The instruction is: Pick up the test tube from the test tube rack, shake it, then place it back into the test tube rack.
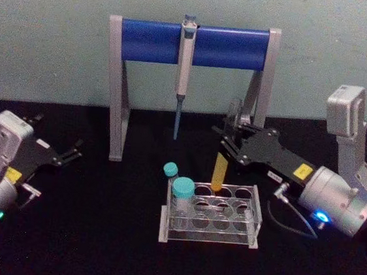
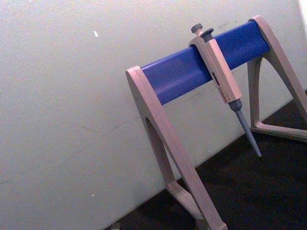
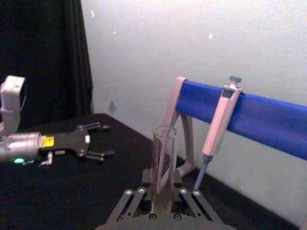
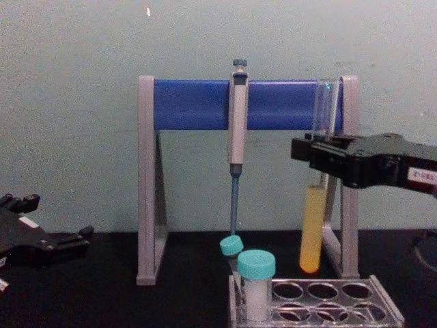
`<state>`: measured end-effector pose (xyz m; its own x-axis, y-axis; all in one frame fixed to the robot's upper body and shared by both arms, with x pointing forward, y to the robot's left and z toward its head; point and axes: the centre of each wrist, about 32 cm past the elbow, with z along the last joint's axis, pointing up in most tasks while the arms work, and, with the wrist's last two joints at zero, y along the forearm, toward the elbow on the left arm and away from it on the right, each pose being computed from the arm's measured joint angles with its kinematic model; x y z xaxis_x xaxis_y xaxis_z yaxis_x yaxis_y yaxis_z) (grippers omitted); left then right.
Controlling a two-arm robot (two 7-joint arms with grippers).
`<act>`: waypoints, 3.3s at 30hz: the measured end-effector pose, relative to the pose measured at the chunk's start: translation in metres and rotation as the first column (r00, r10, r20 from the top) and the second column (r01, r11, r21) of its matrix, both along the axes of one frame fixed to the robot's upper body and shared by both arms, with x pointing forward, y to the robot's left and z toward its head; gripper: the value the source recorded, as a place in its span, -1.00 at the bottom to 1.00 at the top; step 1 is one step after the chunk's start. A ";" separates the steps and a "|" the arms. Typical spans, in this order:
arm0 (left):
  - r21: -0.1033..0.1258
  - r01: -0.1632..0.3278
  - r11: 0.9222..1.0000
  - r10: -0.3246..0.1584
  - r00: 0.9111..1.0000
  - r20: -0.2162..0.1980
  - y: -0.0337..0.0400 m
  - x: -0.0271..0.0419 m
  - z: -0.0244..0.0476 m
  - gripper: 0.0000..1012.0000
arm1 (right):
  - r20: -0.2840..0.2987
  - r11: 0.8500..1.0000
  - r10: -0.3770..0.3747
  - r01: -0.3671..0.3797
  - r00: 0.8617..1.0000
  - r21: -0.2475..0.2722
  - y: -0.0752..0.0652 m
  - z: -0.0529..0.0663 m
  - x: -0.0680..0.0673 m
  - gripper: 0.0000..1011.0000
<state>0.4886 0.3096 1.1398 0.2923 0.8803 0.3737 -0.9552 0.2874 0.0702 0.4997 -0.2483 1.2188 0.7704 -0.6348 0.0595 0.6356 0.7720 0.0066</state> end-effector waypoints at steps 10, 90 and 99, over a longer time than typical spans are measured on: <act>0.000 0.000 1.000 0.000 1.000 0.000 0.0000 0.0000 0.0000 1.00 | 0.038 0.998 -0.069 0.068 0.997 0.012 0.006 -0.002 0.021 -0.54; 0.000 0.000 1.000 0.000 1.000 0.000 0.0000 0.0000 0.0000 0.99 | -0.013 0.999 -0.003 0.003 1.000 0.032 0.003 0.001 0.002 -0.54; 0.000 0.000 1.000 0.000 1.000 0.000 0.0000 0.0000 0.0000 1.00 | 0.027 0.998 -0.060 0.060 0.998 0.019 0.009 -0.003 0.022 -0.54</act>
